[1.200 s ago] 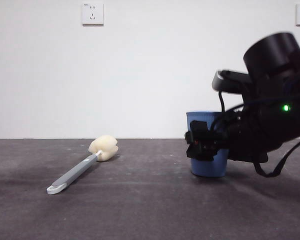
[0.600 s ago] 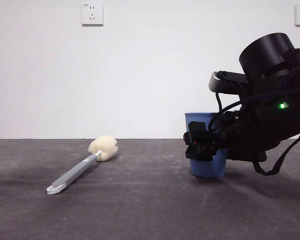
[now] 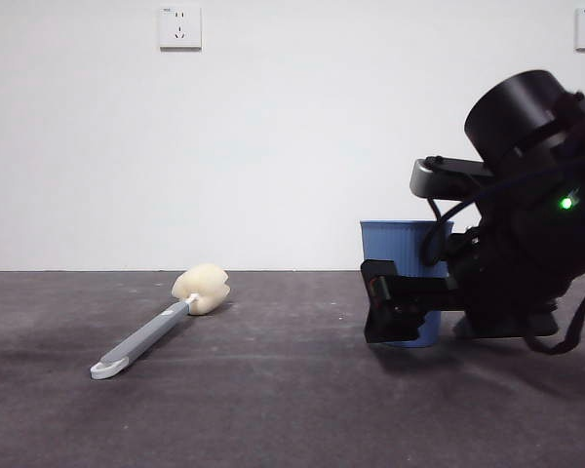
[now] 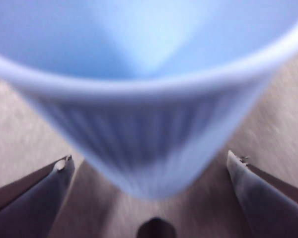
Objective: Pick up the cup brush,pick up the cup,insert the brush into the cup,clean the cup,put the cup brush back,put the cup back to the fixed position on the table
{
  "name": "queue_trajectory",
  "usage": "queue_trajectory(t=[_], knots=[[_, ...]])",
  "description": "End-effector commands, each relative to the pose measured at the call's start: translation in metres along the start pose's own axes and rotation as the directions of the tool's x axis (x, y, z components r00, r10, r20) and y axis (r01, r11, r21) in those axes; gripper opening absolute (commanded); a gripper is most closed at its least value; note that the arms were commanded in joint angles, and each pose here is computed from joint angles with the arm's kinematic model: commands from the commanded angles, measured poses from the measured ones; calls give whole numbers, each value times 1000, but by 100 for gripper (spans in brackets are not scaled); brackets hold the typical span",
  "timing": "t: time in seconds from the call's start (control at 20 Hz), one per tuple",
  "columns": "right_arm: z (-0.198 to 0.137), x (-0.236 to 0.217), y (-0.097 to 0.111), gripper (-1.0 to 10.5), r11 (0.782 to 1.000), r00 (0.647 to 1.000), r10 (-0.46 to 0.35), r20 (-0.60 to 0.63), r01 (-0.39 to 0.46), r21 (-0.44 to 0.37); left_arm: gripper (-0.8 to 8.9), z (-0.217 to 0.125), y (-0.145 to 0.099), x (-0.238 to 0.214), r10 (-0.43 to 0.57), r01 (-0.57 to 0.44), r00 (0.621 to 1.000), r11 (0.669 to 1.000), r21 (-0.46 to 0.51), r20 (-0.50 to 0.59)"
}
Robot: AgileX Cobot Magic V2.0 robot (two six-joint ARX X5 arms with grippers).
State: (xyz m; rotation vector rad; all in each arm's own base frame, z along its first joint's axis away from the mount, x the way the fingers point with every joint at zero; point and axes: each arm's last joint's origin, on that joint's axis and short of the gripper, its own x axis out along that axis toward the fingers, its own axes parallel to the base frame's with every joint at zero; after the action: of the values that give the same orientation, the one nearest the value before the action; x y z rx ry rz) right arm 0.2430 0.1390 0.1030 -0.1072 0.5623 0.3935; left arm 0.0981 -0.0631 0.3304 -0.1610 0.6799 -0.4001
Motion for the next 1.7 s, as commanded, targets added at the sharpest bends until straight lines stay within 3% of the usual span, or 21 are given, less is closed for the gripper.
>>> queue_trajectory(t=[0.05, 0.35, 0.55, 0.9, 1.0, 1.15, 1.2, 1.3, 1.7], knots=[[-3, -10, 2, 537, 1000, 997, 5, -77, -5, 9, 471, -1, 0, 0, 5, -5, 1000, 1000, 12, 2], [14, -70, 7, 535, 993, 971, 97, -220, -78, 92, 471, -1, 1, 0, 7, -7, 1000, 999, 37, -4], [30, -131, 5, 532, 968, 949, 237, -208, -212, 136, 470, -2, 1, 0, -2, 3, 1000, 999, 50, -13], [85, -227, 0, 526, 935, 905, 352, -238, -328, 136, 466, -3, -3, 0, -113, 118, 992, 989, 95, -57], [95, -243, -1, 526, 936, 902, 350, -253, -326, 131, 460, -3, -3, 0, -142, 148, 988, 985, 93, -69], [95, -249, -2, 405, 939, 894, 343, -290, -316, 138, 307, -4, -4, 0, -165, 173, 983, 981, 90, -84], [93, -250, -3, 306, 940, 888, 340, -311, -311, 140, 223, -5, -4, 0, -163, 171, 983, 981, 89, -89], [91, -251, -3, -15, 941, 881, 337, -332, -314, 122, 11, -5, -4, 0, -160, 169, 982, 982, 89, -95], [94, -250, -3, -1, 941, 889, 338, -308, -317, 119, -8, -6, -3, 0, -156, 165, 983, 982, 89, -98]])
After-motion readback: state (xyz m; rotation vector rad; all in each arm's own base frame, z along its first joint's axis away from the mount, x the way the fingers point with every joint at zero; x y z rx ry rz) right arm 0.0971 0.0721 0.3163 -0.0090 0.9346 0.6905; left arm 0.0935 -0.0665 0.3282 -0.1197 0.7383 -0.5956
